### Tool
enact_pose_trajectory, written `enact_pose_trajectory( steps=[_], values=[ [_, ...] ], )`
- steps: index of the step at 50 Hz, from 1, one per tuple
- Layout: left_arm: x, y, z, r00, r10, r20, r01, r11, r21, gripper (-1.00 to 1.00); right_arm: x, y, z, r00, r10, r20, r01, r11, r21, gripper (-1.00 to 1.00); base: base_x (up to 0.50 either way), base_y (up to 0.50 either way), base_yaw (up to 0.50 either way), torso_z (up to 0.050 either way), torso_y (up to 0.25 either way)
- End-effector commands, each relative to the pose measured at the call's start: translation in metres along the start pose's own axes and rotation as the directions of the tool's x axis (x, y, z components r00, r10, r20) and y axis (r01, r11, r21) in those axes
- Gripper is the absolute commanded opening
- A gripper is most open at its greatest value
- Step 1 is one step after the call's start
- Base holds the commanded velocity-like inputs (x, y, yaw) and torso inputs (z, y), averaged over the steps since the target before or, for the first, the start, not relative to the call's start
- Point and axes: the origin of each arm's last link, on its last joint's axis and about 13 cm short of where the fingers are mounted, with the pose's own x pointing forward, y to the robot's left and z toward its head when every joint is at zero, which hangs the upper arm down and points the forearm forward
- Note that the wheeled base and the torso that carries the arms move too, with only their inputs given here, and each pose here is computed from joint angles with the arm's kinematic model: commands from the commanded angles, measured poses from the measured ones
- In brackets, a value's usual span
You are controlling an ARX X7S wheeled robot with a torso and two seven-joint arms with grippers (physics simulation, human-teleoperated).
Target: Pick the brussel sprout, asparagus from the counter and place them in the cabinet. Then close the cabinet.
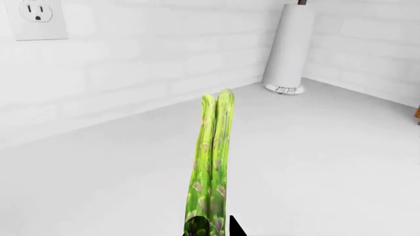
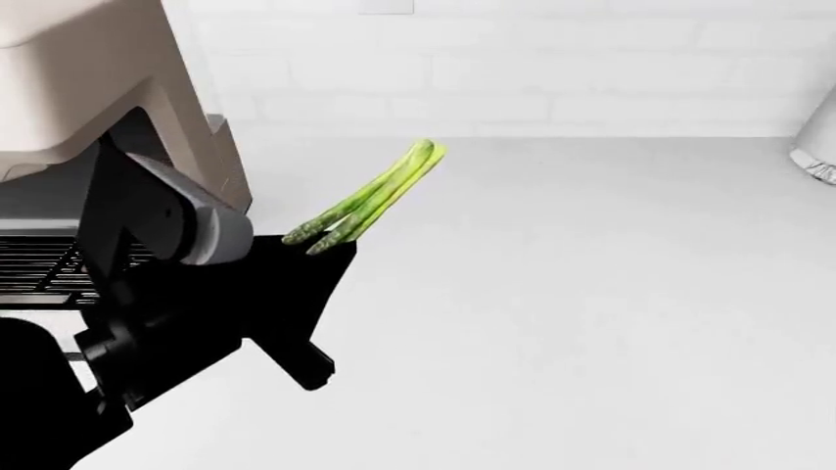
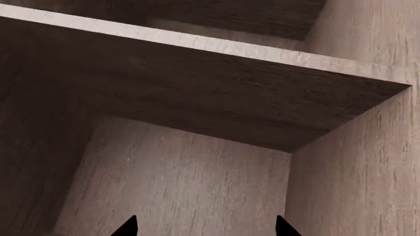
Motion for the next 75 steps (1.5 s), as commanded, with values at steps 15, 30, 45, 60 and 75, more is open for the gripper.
enact_pose_trajectory(
  steps=[15,30,45,60,75],
  values=[
    [-0.001,-0.006,0.0,1.0,-0.001,-0.001,0.001,1.0,0.003,-1.0,-0.106,0.016,-0.004,0.987,0.039,0.153,-0.034,0.999,-0.034,1.0,0.0,0.0,0.0,0.0,0.0],
    [-0.001,-0.007,-0.001,1.0,-0.002,-0.001,0.002,1.0,0.0,-1.0,-0.165,0.033,-0.025,0.973,0.021,0.23,-0.01,0.999,-0.05,1.0,0.0,0.0,0.0,0.0,0.0],
    [-0.002,-0.008,0.001,1.0,0.013,0.01,-0.013,1.0,-0.004,-1.0,-0.218,0.05,-0.064,0.96,0.017,0.279,-0.023,1.0,0.019,1.0,0.0,0.0,0.0,0.0,0.0],
    [-0.004,-0.008,0.003,0.999,0.025,0.025,-0.024,1.0,-0.008,-1.0,-0.253,0.052,-0.092,0.939,-0.08,0.335,0.055,0.995,0.085,1.0,0.0,0.0,0.0,0.0,0.0],
    [-0.008,-0.01,0.009,0.998,0.04,0.046,-0.04,0.999,-0.003,-1.0,-0.273,0.057,-0.106,0.945,-0.078,0.318,0.04,0.991,0.124,1.0,0.0,0.0,0.0,0.0,0.0]
  ],
)
